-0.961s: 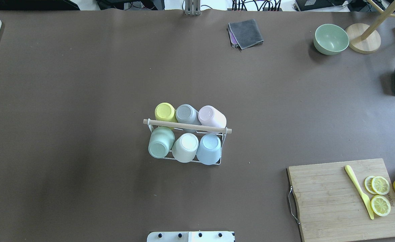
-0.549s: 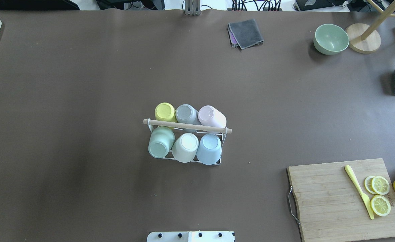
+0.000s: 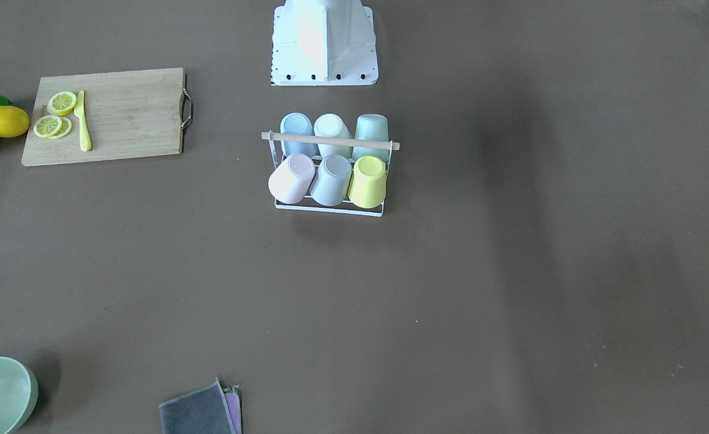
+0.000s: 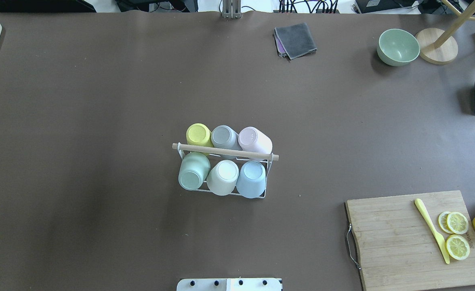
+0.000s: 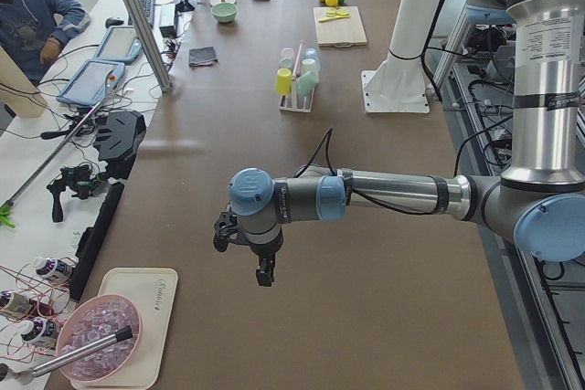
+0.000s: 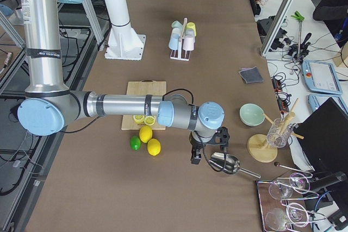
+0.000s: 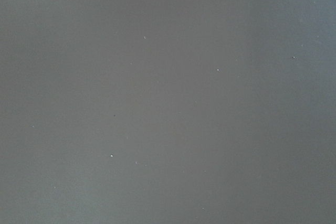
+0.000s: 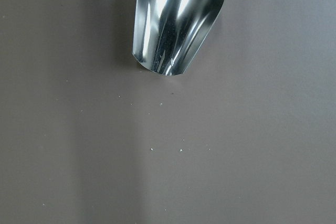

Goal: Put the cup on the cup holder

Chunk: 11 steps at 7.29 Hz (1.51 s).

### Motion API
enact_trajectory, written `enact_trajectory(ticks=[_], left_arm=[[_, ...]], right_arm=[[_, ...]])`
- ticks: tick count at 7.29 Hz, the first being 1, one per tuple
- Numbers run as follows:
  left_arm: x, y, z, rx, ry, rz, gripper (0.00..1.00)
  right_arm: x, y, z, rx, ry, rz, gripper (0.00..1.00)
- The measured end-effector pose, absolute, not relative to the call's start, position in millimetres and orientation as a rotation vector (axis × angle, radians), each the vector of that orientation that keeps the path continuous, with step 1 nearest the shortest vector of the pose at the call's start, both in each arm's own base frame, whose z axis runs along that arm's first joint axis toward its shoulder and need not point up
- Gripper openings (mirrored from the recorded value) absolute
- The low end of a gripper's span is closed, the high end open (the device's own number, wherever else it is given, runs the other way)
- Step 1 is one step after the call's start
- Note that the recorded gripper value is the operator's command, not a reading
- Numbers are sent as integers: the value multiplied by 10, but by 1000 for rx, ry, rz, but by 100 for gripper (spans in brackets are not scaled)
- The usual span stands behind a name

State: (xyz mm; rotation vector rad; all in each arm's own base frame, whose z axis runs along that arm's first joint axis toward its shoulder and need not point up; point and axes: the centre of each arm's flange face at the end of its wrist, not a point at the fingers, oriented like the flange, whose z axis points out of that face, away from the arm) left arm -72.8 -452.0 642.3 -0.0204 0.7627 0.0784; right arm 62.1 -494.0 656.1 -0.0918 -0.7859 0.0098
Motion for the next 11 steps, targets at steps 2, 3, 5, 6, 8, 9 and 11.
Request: enact_trajectory(ticks=[2,3,5,6,8,9,11], left_arm=[[-730,-4519,6409,-18,762,78,98],[-734,-4515,6395,-15,761,79,98],[-739,-4511,6376,-11,760,80,98],[-743,-4509,6372,-10,760,80,98],[-746,-4508,6369,-10,760,79,98],[-748,-4508,6370,-10,760,79,98],[-748,-4507,6370,-11,760,78,98]], right_arm=[[612,-4947,6554,-91,-785,7,100],[611,-4965,6526,-86,-785,5,100],[613,-4995,6485,-80,-784,3,100],[616,-5000,6478,-78,-782,2,100],[629,-5005,6460,-75,-784,4,100],[646,-5000,6452,-73,-788,8,100],[659,-4983,6451,-72,-792,11,100]])
